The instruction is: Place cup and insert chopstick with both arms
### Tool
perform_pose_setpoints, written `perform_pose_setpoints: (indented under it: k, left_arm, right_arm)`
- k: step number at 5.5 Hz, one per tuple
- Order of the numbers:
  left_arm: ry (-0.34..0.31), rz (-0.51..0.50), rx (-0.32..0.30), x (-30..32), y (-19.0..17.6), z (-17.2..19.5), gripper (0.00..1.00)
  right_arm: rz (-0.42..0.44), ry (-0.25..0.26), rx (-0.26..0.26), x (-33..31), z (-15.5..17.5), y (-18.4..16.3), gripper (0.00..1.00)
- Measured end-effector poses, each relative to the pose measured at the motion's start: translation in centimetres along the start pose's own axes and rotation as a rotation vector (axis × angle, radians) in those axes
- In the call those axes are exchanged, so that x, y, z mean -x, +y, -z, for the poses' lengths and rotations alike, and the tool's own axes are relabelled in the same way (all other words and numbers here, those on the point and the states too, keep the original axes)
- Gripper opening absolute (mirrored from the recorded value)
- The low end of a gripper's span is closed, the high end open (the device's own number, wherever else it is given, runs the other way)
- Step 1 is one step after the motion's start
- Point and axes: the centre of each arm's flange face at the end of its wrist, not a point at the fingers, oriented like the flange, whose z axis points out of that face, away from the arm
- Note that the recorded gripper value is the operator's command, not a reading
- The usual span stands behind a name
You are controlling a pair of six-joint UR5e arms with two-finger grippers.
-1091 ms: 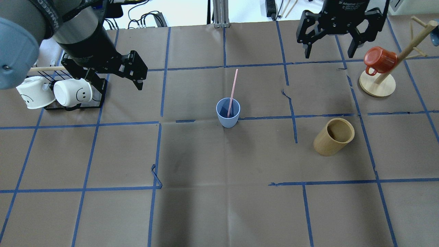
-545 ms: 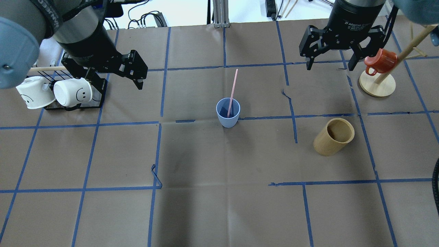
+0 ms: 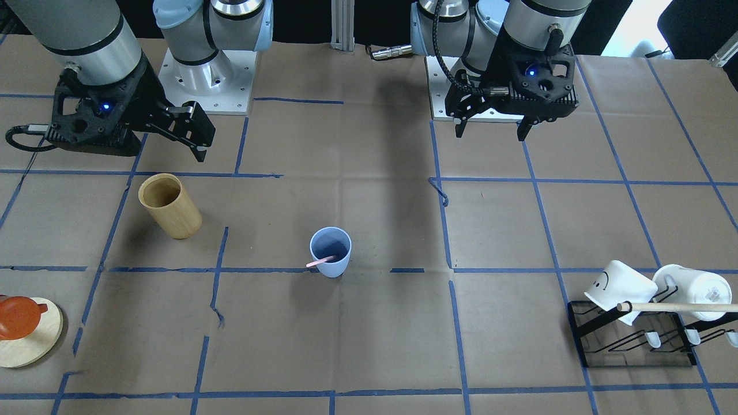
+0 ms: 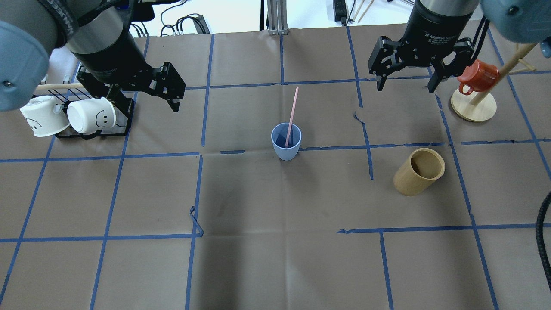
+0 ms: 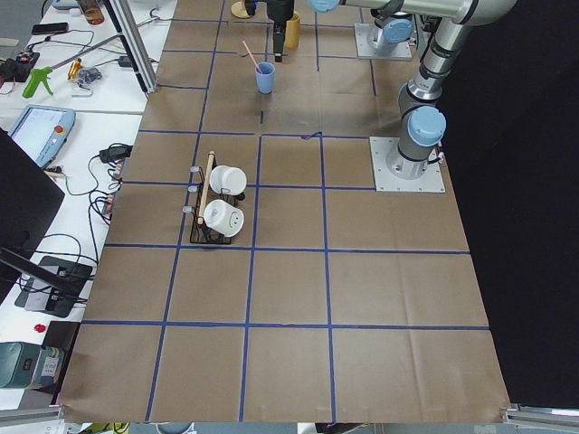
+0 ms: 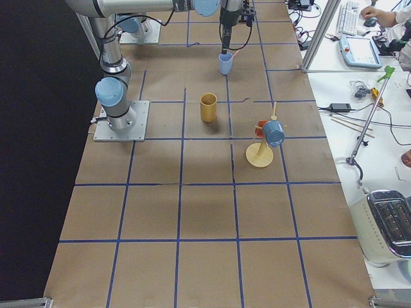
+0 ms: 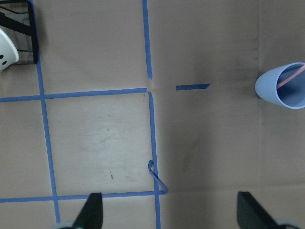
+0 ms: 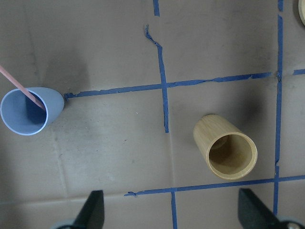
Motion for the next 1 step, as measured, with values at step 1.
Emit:
perform_pose_setpoints:
  k: [1]
  left_arm:
    - [0.0,0.0,0.0,0.01,0.04,0.01,0.99]
  right_arm:
    - [0.0,0.006,-0.009,-0.05,0.04,-0.09,1.0]
